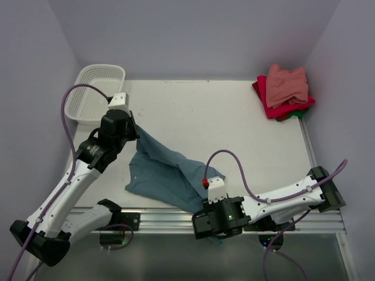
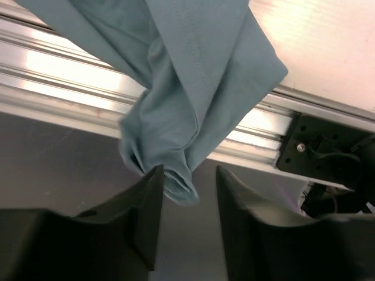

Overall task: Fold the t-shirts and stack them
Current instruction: Flatten the tshirt out

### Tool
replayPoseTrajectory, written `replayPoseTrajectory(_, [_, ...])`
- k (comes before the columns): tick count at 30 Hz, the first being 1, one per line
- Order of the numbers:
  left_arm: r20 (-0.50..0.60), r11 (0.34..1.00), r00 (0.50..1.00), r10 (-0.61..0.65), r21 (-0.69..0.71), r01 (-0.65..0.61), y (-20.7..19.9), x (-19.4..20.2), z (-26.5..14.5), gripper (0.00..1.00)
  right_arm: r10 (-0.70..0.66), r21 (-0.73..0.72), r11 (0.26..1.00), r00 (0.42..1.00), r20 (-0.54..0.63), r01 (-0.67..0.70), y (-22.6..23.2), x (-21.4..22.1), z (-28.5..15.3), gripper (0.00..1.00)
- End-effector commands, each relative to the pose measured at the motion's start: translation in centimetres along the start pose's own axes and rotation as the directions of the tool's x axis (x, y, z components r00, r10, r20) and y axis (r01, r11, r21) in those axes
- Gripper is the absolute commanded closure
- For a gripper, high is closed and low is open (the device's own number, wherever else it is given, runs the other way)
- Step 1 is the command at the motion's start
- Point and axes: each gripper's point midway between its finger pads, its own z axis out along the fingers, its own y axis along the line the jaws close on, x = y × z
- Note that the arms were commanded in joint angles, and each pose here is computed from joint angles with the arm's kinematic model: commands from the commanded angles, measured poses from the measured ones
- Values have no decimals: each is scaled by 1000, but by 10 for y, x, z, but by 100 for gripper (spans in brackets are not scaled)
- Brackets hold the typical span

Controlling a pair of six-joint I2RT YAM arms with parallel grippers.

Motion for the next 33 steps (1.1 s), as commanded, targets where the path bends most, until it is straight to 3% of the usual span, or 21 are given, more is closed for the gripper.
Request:
replayPoseTrajectory(1, [76,999,997,-7,35,5,-2,-27,-8,100,19,158,987,989,144,-42,-37,-34,-21,52])
replayPoseTrajectory(3, [70,999,997,-11,36,9,0,-25,-9,100,18,107,993,973,230,-44,-26,-56,-30,45])
replayPoseTrajectory(8, [65,999,997,-31,46,28,2,-19,-12,100,31,9,999,916,399,-38,-19,-101,-53,1])
replayPoseTrajectory(10, [59,998,997,-39,51,36,1,-17,-12,100,19,12,1000,890,456,-28,-19,-123,-54,1])
replayPoseTrajectory(15, [58,995,996,-61,81,56,-4,-18,-16,100,-100,53,995,883,459,85,-17,-154,-28,1])
replayPoseTrajectory(16, [59,995,996,-63,83,58,-4,-18,-16,100,-44,7,999,882,470,46,-8,-167,-23,1])
replayPoseTrajectory(18, [60,994,996,-71,92,65,-6,-18,-18,100,-100,34,995,873,478,95,-10,-176,-12,1])
replayPoseTrajectory(22, [53,991,995,-86,108,80,-8,-16,-20,100,-73,-2,996,861,503,86,-4,-210,11,4])
replayPoseTrajectory(28, [49,989,994,-96,115,90,-8,-13,-21,100,-148,-79,976,886,439,202,27,-235,45,8])
replayPoseTrajectory(33, [56,990,993,-104,104,97,-4,-13,-25,100,-230,-164,940,909,346,300,64,-232,77,14])
